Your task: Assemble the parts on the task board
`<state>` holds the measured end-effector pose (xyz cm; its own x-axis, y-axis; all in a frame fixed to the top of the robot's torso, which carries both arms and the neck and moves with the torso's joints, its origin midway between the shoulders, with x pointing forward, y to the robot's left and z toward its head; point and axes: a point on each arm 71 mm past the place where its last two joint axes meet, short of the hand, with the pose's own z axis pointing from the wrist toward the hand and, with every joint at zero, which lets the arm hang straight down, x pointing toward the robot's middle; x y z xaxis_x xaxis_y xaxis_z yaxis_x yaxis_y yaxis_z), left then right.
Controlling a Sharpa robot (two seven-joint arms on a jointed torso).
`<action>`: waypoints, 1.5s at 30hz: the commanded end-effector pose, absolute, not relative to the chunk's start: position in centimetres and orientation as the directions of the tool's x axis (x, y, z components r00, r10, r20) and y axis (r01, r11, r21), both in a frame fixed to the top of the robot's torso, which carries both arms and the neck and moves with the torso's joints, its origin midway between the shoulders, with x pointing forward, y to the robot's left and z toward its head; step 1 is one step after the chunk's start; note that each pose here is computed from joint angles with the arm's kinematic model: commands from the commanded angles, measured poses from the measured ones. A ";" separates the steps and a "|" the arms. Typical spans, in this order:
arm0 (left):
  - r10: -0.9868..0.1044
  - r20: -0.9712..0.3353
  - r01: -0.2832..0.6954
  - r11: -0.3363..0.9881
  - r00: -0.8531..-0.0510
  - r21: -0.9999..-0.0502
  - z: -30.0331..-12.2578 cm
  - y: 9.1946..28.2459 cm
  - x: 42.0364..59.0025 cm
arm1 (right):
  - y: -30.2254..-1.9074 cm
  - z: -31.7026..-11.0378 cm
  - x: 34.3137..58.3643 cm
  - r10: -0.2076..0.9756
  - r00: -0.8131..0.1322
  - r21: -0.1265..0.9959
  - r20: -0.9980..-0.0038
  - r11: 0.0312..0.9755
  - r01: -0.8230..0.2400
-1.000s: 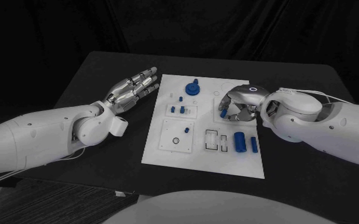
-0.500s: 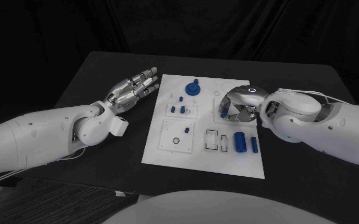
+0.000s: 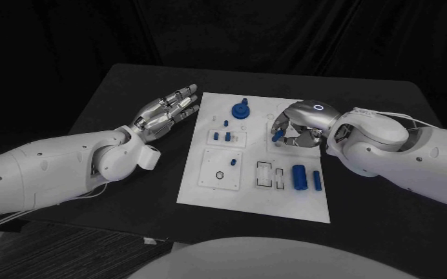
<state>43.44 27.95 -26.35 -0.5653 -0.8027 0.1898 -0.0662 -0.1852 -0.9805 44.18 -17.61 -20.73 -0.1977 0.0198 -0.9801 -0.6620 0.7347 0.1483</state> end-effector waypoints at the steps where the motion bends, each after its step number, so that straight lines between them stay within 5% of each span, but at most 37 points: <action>1: -0.794 0.200 -0.067 -0.198 -0.575 -0.978 -26.3 27.8 43.4 | -17.3 -19.1 44.2 0.069 -0.125 0.136 -0.990 0.718 -0.682; 13: -0.795 0.199 -0.066 -0.197 -0.573 -0.978 -26.4 27.8 43.4 | -13.6 -16.3 42.5 0.071 -0.122 0.138 -0.990 0.649 -0.748; 20: -0.795 0.199 -0.067 -0.197 -0.573 -0.978 -26.4 27.7 43.4 | -9.8 -17.3 41.1 -0.023 -0.189 0.139 -0.982 0.591 -0.794; 32: -0.797 0.197 -0.064 -0.196 -0.571 -0.979 -26.5 27.8 43.4 | -4.2 -18.8 39.1 -0.206 -0.113 0.004 -0.972 0.467 -0.884; 45: -0.797 0.197 -0.064 -0.196 -0.571 -0.979 -26.5 27.8 43.4 | -1.5 -20.1 38.0 -0.302 -0.115 -0.023 -0.946 0.417 -0.909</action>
<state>43.50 27.91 -26.57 -0.5647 -0.8032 0.1899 -0.0711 -0.1818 -0.9808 37.91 -1.38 -19.65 -0.1294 -0.2398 -0.9622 -0.9145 0.4041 0.0222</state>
